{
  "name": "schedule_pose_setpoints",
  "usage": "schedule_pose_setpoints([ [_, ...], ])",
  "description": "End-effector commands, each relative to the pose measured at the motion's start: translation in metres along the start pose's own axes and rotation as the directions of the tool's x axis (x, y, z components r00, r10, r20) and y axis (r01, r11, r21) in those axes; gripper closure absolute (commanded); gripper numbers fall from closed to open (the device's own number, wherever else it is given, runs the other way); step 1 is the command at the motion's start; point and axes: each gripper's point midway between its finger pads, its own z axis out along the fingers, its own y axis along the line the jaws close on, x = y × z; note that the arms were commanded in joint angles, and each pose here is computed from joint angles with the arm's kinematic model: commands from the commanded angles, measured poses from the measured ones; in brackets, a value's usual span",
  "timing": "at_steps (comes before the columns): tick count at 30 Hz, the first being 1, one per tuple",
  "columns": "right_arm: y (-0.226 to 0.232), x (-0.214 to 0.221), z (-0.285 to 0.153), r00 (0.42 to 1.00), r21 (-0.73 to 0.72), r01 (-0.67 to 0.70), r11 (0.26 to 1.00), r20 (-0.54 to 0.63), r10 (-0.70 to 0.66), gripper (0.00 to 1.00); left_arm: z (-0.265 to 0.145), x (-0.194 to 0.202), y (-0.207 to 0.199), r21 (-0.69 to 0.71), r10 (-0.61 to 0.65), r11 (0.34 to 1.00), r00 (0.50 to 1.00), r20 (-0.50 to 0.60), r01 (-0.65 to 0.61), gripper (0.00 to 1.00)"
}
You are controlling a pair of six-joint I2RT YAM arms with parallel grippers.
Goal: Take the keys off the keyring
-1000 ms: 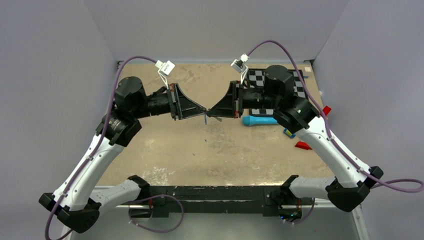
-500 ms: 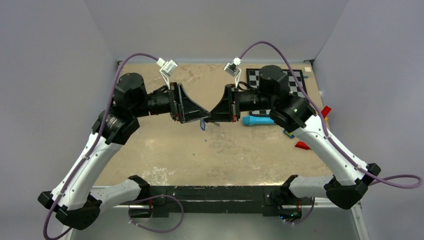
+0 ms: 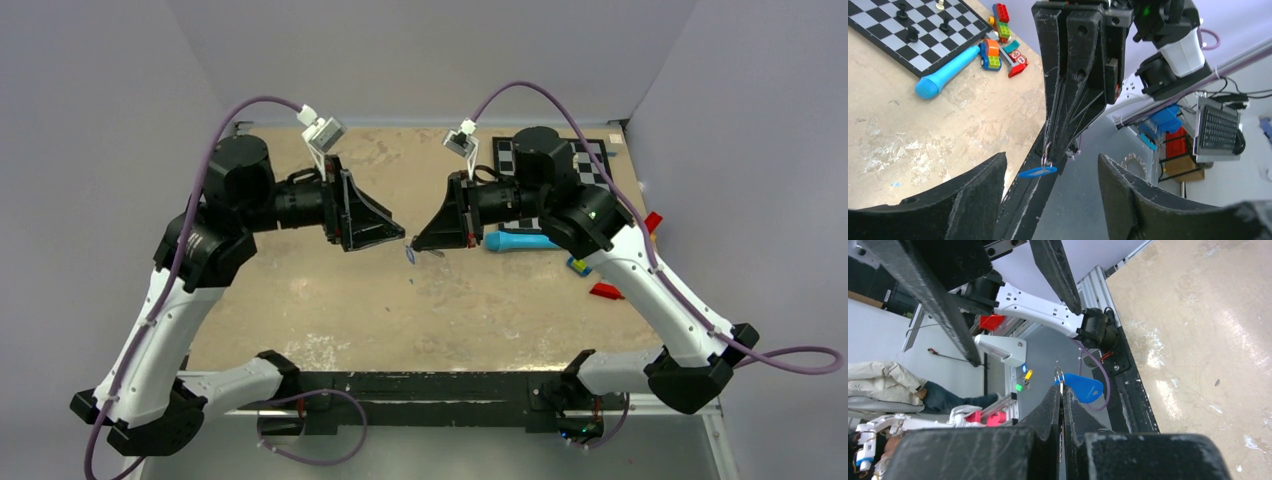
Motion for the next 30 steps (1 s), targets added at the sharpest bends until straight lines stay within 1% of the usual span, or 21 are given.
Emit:
schedule_pose_setpoints([
  [1,0.035,-0.003,-0.015,0.996,-0.105,0.083,0.991,-0.004,-0.084,1.0,0.0,0.009,-0.01,0.082,0.044,0.996,0.997,-0.066,-0.038,0.33],
  [5,0.038,-0.001,-0.016,0.996,-0.12,0.081,0.989,-0.02,-0.084,1.0,0.003,0.013,-0.016,0.145,0.033,0.989,0.994,-0.103,-0.018,0.41],
  [11,0.04,-0.002,-0.016,0.996,-0.127,0.079,0.989,-0.022,-0.083,1.0,0.01,0.021,-0.016,0.19,-0.003,0.981,0.988,-0.155,0.033,0.49],
  [16,0.041,-0.002,-0.017,0.996,-0.127,0.082,0.988,-0.017,-0.085,1.0,0.011,0.023,-0.017,0.204,-0.011,0.978,0.987,-0.161,0.044,0.58],
  [23,0.043,-0.005,-0.016,0.996,-0.138,0.086,0.987,-0.013,-0.088,1.0,0.015,0.028,-0.016,0.213,-0.03,0.975,0.984,-0.177,0.068,0.67],
  [26,0.043,-0.005,-0.015,0.996,-0.143,0.086,0.986,-0.015,-0.089,1.0,0.016,0.029,-0.016,0.216,-0.035,0.974,0.983,-0.179,0.074,0.76],
  [29,0.044,-0.005,-0.016,0.996,-0.146,0.086,0.986,-0.016,-0.089,1.0,0.017,0.028,-0.015,0.21,-0.035,0.975,0.984,-0.175,0.072,0.98],
  [30,0.044,-0.005,-0.016,0.996,-0.146,0.087,0.985,-0.014,-0.09,1.0,0.017,0.029,-0.015,0.209,-0.036,0.975,0.984,-0.174,0.073,1.0],
])
